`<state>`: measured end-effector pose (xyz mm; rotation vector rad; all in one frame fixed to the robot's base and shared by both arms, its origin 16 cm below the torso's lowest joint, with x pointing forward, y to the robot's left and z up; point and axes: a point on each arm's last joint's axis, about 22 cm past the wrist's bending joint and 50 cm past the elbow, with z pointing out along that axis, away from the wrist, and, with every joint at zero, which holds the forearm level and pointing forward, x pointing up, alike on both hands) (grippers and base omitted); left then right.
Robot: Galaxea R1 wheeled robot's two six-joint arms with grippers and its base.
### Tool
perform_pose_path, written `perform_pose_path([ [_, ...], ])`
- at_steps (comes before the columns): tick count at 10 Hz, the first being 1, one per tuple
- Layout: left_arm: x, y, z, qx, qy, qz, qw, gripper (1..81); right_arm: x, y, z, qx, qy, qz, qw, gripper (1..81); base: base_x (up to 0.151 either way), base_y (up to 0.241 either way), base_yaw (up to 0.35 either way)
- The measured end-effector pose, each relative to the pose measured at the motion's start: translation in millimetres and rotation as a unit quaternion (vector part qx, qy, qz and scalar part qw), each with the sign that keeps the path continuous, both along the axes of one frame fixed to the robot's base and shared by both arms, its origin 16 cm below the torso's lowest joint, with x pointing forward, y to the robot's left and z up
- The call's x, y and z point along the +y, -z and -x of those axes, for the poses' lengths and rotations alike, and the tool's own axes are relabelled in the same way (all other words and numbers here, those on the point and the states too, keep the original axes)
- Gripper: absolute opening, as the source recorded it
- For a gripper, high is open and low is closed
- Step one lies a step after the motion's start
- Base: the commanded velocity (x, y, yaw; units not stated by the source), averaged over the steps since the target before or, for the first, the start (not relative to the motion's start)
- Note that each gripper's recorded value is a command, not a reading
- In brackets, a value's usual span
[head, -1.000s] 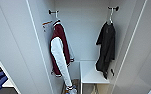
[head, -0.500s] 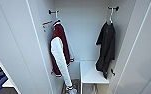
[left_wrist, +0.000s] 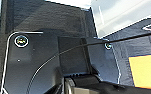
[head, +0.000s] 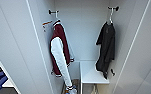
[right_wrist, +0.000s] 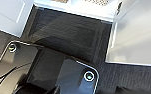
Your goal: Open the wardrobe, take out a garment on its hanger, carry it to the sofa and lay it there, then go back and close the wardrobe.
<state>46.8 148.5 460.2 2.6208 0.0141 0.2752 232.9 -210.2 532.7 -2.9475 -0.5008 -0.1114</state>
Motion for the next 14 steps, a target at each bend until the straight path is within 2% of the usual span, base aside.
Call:
perform_pose_path([
  [1,0.4,0.0,0.3,0.000,-0.001,0.000,1.0000,81.1,-5.4,18.4,34.0,0.029,0.020,-0.017,0.9992,81.1,0.000,0.000,0.000],
  [2,2.3,0.1,0.6,0.001,-0.001,-0.001,1.0000,81.1,-19.2,33.0,55.2,0.045,0.040,-0.022,0.9980,81.1,0.000,0.000,0.000],
  [3,6.7,0.7,1.4,0.003,-0.002,-0.003,1.0000,81.1,-33.1,44.1,70.4,0.052,0.058,-0.030,0.9965,81.1,0.000,0.000,0.000],
  [4,9.8,1.0,1.6,0.005,-0.005,-0.004,1.0000,81.1,-39.0,51.4,86.9,0.059,0.079,-0.049,0.9940,81.1,0.000,0.000,0.000],
  [5,9.0,0.9,1.5,0.006,-0.007,-0.003,1.0000,81.1,-36.7,57.1,114.8,0.073,0.096,-0.070,0.9902,81.1,0.000,0.000,0.000],
  [6,6.8,0.7,1.5,0.006,-0.007,-0.002,1.0000,81.1,-27.2,61.8,153.4,0.094,0.113,-0.092,0.9848,81.1,0.000,0.000,0.000],
  [7,5.3,0.5,1.6,0.006,-0.007,-0.001,1.0000,81.1,-19.2,67.9,185.1,0.112,0.128,-0.099,0.9804,81.1,0.000,0.000,0.000],
  [8,5.6,0.5,2.0,0.007,-0.006,-0.001,1.0000,81.1,-14.3,75.3,194.5,0.114,0.137,-0.099,0.9790,81.1,0.000,0.000,0.000],
  [9,5.5,0.6,2.4,0.007,-0.006,-0.001,1.0000,81.1,-15.9,84.6,191.5,0.107,0.144,-0.091,0.9796,81.1,0.000,0.000,0.000],
  [12,4.6,1.3,9.0,0.018,-0.002,-0.001,0.9998,81.1,-38.3,108.1,224.3,0.103,0.166,-0.054,0.9791,81.1,0.000,0.000,0.000],
  [13,4.5,1.9,13.9,0.028,-0.006,0.000,0.9996,81.1,-39.6,111.7,237.8,0.103,0.167,-0.050,0.9794,81.1,0.000,0.000,0.000],
  [14,3.1,2.9,26.0,0.050,-0.008,0.002,0.9987,81.1,-33.6,113.4,250.1,0.103,0.160,-0.051,0.9804,81.1,0.000,0.000,0.000],
])
